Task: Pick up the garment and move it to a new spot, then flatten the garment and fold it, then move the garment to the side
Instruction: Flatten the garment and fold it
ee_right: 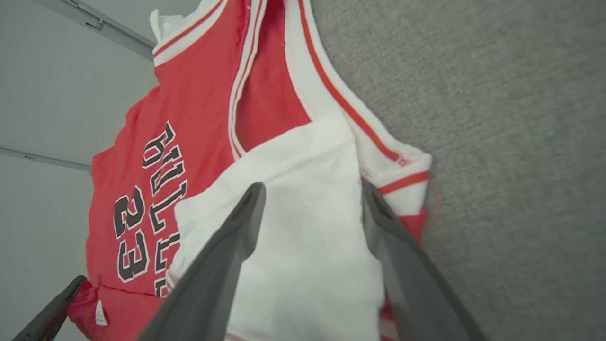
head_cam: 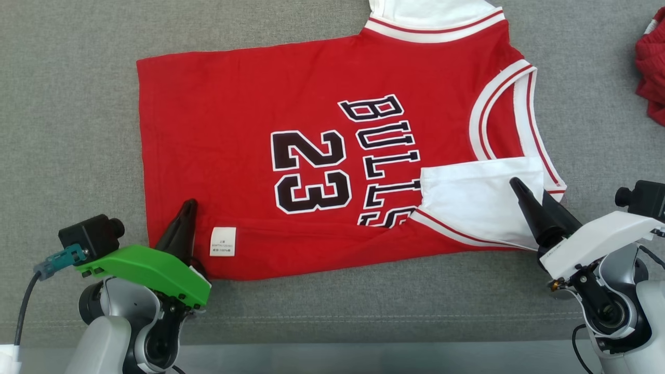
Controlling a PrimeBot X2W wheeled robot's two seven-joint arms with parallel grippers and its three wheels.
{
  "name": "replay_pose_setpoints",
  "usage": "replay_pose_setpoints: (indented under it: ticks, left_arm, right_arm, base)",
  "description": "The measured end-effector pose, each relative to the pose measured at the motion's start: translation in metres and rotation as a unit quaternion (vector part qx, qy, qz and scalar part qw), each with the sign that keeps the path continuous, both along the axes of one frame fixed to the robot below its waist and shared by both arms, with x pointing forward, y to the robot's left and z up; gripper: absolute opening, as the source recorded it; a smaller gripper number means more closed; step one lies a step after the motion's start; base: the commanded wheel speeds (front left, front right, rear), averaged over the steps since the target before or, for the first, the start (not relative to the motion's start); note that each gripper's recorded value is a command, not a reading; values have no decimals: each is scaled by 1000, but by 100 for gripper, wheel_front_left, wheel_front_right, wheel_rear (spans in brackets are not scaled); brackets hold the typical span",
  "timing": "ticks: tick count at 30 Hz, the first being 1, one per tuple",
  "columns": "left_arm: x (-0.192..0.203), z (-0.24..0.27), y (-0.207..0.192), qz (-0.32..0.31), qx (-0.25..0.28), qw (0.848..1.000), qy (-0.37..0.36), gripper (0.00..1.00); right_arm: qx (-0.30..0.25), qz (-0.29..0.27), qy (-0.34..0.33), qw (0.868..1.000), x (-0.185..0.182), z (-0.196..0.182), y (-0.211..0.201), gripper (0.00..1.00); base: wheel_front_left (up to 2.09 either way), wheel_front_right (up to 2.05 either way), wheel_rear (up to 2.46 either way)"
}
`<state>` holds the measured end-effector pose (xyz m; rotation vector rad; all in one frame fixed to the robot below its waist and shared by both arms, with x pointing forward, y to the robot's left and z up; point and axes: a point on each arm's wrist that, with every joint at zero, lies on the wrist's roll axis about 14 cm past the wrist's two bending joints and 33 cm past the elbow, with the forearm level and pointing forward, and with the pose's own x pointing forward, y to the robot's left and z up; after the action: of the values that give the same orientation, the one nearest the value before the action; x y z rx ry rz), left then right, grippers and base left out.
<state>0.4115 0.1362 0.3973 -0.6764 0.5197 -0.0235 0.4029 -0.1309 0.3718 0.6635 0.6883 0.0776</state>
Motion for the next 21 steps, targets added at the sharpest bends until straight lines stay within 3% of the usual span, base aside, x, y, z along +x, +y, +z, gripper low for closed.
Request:
replay_pose_setpoints:
  ticks: [7, 8, 9, 11, 12, 21]
  left_arm:
    - [-1, 2, 0, 4, -2, 1000, -1, 0]
    - [-1, 2, 0, 4, -2, 1000, -2, 0]
    - [-1, 2, 0, 4, -2, 1000, -1, 0]
    - [-1, 2, 0, 5, -2, 1000, -2, 0]
    - [-1, 2, 0, 5, -2, 1000, -3, 0]
    - [0, 1, -2, 3, -4, 1000, -2, 0]
  right_arm:
    - [0, 4, 1, 1000, 0, 1, 1, 100]
    - [0, 4, 0, 1000, 0, 1, 1, 85]
    - [0, 4, 0, 1000, 0, 1, 1, 49]
    - [0, 4, 0, 1000, 0, 1, 1, 10]
    - [0, 3, 0, 1000, 0, 1, 1, 0]
    - [-1, -4, 6, 1000, -3, -1, -3, 0]
  base:
    - [0, 0, 0]
    - [0, 0, 0]
    - [0, 0, 0]
    - [0, 0, 0]
    - [0, 0, 0]
    - [0, 0, 0]
